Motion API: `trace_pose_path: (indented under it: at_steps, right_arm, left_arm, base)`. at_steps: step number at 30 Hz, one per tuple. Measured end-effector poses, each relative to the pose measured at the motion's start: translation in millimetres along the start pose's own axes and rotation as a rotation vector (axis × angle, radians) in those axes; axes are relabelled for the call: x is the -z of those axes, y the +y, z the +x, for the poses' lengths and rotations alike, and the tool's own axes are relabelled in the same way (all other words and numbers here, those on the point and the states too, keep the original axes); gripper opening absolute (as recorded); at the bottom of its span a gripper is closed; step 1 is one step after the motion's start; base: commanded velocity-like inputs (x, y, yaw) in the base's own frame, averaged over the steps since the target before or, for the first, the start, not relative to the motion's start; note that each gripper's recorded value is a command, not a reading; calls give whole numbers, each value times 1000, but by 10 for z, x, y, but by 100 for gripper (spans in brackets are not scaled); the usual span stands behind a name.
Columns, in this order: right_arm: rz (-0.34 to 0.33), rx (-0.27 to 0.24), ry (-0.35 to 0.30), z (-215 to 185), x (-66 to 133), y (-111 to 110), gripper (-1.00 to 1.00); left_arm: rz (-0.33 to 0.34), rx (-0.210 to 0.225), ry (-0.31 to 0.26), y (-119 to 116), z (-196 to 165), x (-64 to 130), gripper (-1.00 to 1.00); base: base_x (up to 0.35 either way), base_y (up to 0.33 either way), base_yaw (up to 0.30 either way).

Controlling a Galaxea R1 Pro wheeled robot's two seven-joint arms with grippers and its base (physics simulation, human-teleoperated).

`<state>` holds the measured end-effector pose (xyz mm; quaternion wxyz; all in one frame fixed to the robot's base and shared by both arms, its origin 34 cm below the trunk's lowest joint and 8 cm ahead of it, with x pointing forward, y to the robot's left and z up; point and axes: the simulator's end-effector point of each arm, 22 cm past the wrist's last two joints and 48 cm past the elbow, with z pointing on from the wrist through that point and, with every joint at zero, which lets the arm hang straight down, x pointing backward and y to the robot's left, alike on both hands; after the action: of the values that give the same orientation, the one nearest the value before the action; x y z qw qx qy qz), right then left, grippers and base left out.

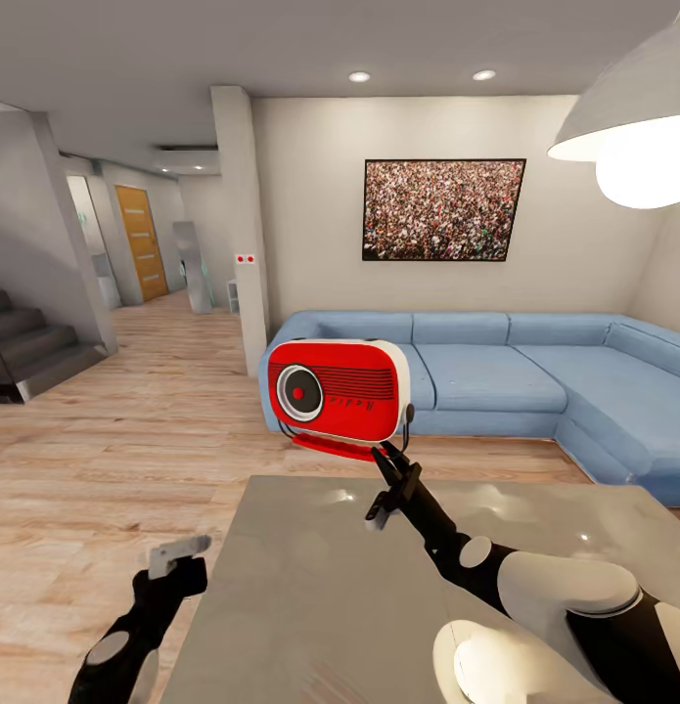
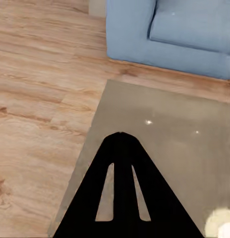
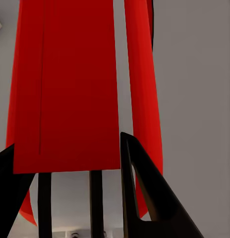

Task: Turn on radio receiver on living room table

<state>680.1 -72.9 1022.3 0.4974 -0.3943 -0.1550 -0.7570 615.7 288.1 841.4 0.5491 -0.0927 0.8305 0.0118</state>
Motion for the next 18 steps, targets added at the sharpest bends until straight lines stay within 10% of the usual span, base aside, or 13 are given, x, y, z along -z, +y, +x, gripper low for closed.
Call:
trace_pose_path:
  at_steps: [3, 18]
  right_arm:
    - [0, 1, 1, 4, -4, 2, -100]
    - [-1, 2, 1, 7, -1, 8, -100]
  left_arm:
    - [71, 45, 6, -533, -97, -16, -100]
    - [260, 69, -74, -1452, -683, -31, -100]
  base:
    - [0, 0, 0]
    - [0, 0, 0]
